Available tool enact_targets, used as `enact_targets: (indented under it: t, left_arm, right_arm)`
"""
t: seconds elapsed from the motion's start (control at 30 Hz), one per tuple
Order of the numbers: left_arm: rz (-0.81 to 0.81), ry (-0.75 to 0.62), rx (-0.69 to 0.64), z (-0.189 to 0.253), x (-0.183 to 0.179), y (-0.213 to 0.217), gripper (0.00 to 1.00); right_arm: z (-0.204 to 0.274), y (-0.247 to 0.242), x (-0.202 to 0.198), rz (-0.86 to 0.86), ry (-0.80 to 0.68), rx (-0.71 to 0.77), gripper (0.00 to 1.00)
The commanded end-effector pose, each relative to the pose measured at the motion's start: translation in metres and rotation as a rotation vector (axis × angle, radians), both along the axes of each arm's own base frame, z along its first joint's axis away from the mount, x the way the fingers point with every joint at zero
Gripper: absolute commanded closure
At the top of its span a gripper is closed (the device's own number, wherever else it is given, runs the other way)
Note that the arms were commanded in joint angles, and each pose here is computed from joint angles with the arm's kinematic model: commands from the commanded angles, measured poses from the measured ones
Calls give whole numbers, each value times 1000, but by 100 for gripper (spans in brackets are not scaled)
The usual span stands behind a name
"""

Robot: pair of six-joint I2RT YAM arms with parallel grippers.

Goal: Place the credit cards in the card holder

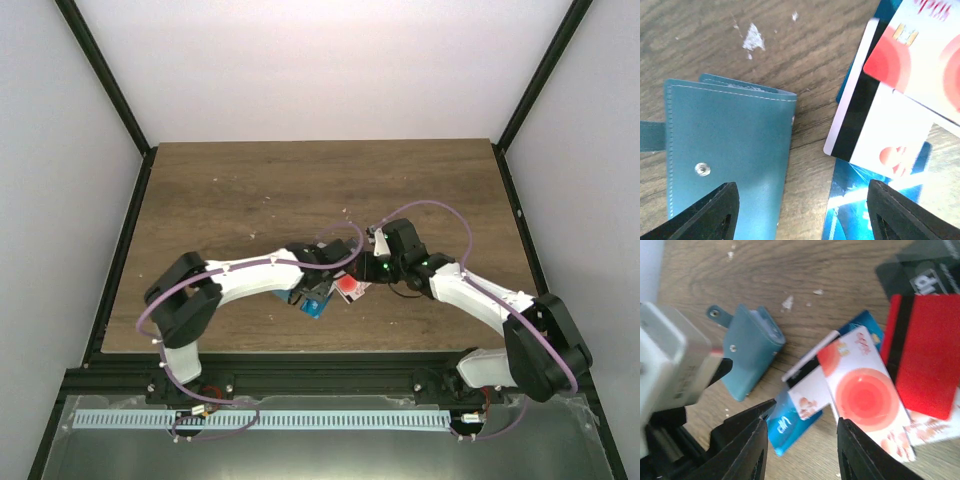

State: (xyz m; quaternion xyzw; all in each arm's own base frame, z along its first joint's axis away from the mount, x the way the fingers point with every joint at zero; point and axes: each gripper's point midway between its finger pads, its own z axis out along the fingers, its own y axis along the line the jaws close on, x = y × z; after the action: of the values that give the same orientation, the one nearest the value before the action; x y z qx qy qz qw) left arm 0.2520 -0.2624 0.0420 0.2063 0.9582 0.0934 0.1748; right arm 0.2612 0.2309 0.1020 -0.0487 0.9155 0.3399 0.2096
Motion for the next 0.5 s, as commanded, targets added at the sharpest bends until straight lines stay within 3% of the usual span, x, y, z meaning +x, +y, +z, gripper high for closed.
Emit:
enact_targets:
  t: [0.0, 0.13, 0.33, 0.47]
  left_arm:
    - [0, 17, -223, 31, 6, -7, 28]
    - [39, 21, -346, 47, 13, 11, 34]
    - [182, -13, -411, 54, 36, 62, 47]
    - [277, -39, -463, 52, 48, 88, 49]
  right_arm:
    - [31, 28, 10, 86, -30, 139, 61]
    - [40, 57, 4, 176, -17, 226, 63]
    - [45, 112, -2, 308, -7, 275, 66]
    - [39, 142, 5, 372, 3, 280, 69]
